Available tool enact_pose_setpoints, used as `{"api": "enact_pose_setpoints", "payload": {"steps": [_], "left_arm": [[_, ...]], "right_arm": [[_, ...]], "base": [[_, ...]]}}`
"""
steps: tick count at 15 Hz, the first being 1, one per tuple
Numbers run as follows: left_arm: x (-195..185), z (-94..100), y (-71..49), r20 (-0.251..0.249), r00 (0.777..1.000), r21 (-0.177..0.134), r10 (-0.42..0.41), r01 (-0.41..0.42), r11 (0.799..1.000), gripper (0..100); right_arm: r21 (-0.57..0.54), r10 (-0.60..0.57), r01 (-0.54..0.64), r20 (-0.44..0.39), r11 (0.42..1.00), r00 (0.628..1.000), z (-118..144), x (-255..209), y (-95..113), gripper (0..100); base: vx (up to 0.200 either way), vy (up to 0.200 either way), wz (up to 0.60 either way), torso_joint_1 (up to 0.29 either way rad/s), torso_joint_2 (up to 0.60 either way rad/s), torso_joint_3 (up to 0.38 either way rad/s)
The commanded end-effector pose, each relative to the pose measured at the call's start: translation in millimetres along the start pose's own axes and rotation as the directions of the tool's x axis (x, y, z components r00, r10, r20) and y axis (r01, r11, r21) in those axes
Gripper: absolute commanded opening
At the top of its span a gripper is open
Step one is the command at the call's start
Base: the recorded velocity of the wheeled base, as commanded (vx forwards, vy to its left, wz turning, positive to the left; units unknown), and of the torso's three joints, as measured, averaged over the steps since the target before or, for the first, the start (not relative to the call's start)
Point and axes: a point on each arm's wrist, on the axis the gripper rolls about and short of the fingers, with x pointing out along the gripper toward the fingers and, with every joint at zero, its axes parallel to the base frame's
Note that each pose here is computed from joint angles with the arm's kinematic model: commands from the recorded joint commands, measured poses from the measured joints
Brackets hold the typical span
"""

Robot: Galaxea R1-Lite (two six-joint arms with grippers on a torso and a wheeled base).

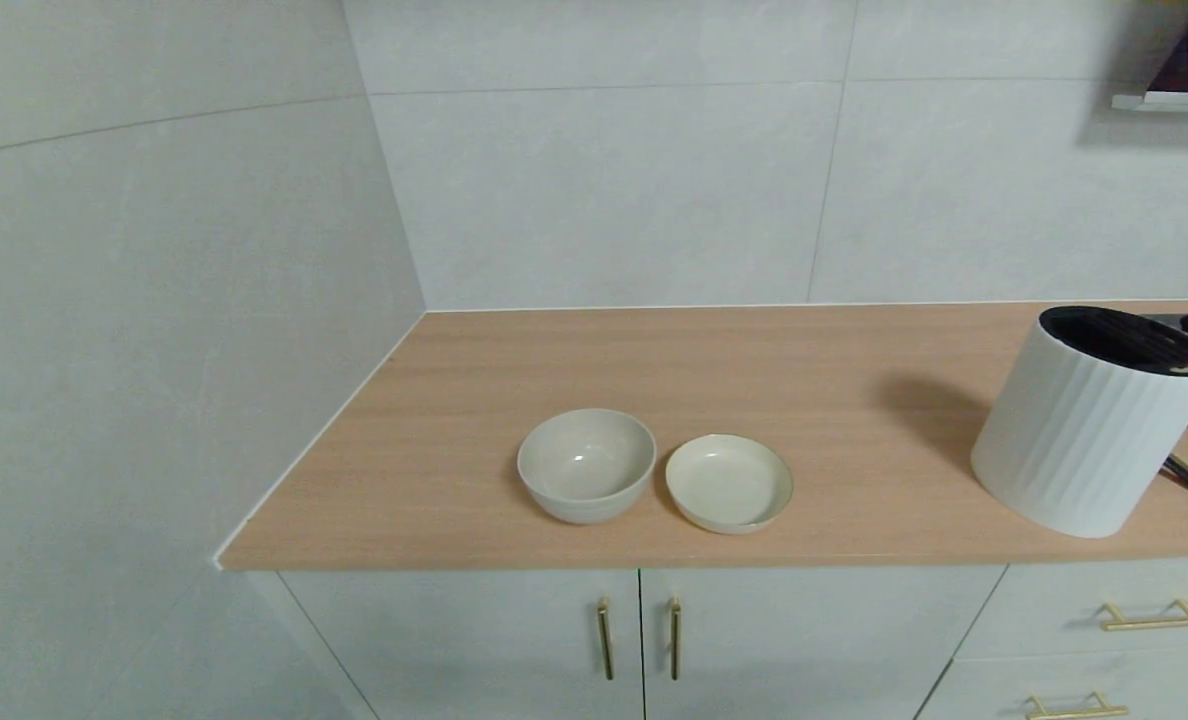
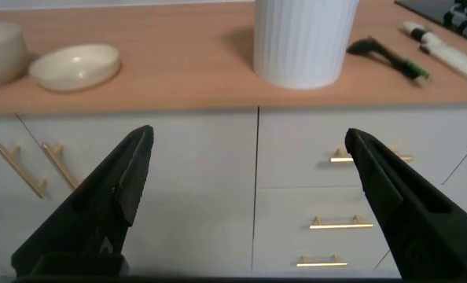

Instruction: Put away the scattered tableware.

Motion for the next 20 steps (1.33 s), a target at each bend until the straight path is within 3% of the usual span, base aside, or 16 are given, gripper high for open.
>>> {"api": "enact_pose_setpoints", "payload": {"steps": [1, 20], "left_arm": [[0.0, 0.0, 0.0, 0.001, 1.0, 0.0, 0.0, 0.0, 1.0, 100], [0.0, 0.0, 0.0, 0.001, 1.0, 0.002, 0.0, 0.0, 1.0, 100]], "right_arm": [[0.0, 0.001, -0.001, -0.001, 1.0, 1.0, 0.1, 0.1, 0.0, 100], [0.0, 0.001, -0.001, -0.001, 1.0, 1.0, 0.1, 0.1, 0.0, 100]], "base": [[0.0, 0.0, 0.0, -0.246, 0.55, 0.305], [0.0, 0.0, 0.0, -0.203, 0.5, 0.294]]}}
